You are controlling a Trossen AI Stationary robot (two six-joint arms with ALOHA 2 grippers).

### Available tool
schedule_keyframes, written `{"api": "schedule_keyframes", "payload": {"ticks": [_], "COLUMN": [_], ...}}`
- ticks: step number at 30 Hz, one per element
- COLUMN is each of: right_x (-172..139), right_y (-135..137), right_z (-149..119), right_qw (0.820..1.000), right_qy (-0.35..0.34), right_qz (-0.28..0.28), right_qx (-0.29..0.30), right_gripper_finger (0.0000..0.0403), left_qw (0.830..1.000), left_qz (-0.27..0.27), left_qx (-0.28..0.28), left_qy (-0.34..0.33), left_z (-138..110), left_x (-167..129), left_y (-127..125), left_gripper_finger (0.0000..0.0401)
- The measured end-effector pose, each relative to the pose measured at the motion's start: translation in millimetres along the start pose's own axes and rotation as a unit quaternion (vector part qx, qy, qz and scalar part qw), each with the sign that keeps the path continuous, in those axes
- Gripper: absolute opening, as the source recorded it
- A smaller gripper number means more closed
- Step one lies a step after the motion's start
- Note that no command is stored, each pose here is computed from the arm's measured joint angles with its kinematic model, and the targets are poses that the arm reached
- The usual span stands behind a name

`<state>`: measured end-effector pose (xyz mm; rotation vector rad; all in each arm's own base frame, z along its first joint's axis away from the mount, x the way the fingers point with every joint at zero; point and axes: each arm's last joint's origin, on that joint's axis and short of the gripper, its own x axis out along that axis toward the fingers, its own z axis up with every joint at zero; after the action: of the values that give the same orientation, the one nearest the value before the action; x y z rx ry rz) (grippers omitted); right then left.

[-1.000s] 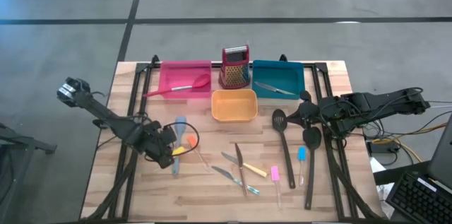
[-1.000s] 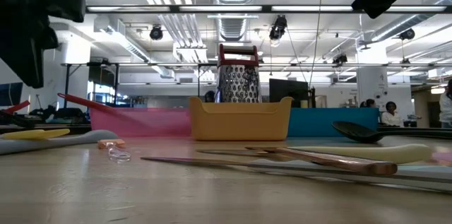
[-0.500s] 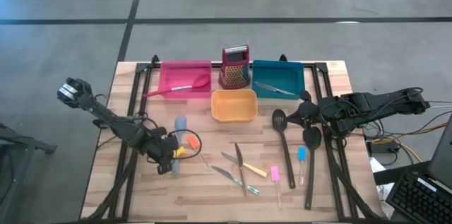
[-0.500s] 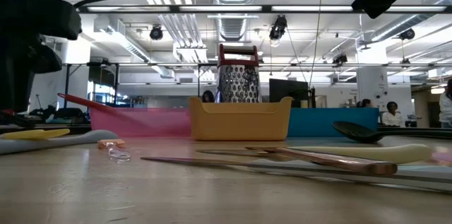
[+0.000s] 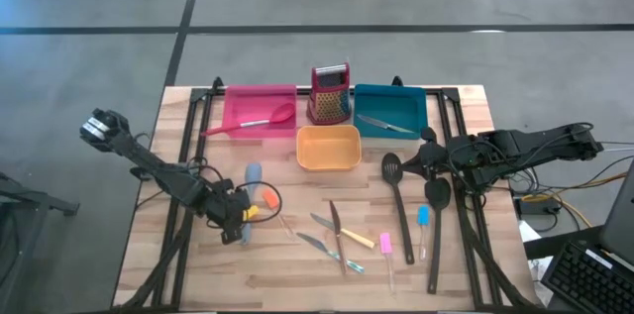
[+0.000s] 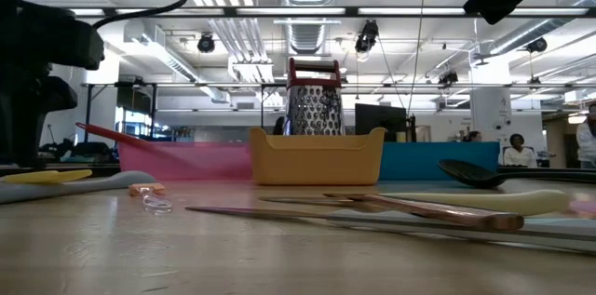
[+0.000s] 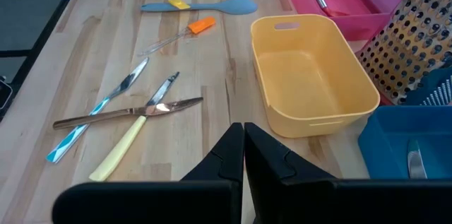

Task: Pick & Place Kitchen Items
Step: Put the yellow spatula into the yellow bin

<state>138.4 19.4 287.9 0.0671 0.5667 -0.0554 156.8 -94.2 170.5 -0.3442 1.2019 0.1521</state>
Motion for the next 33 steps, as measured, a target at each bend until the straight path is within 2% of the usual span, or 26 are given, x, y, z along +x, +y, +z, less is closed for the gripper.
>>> {"api": "schedule_keyframes", "payload": {"ticks": [21, 24, 31, 33], "right_x": [0.0, 0.0, 0.0, 0.0], "right_y": [-0.1, 0.0, 0.0, 0.0], "right_z": [0.0, 0.0, 0.0, 0.0], "right_qw": [1.000, 1.000, 1.000, 1.000], "right_qy": [0.000, 0.000, 0.000, 0.000], "right_qz": [0.000, 0.000, 0.000, 0.000], "right_qx": [0.000, 0.000, 0.000, -0.001], "right_gripper_finger": [0.0008, 0.0008, 0.0008, 0.0008], "left_qw": [1.000, 1.000, 1.000, 1.000], "left_qz": [-0.006, -0.003, 0.003, 0.002], "left_qx": [-0.022, -0.020, -0.025, -0.025], "left_qy": [-0.003, -0.003, -0.003, -0.003], "left_z": [-19.0, -19.1, -19.1, -19.1], "left_x": [27.0, 27.1, 27.1, 26.9], "left_y": [17.2, 17.7, 18.6, 18.6], "left_gripper_finger": [0.0171, 0.0145, 0.0043, 0.0040]}}
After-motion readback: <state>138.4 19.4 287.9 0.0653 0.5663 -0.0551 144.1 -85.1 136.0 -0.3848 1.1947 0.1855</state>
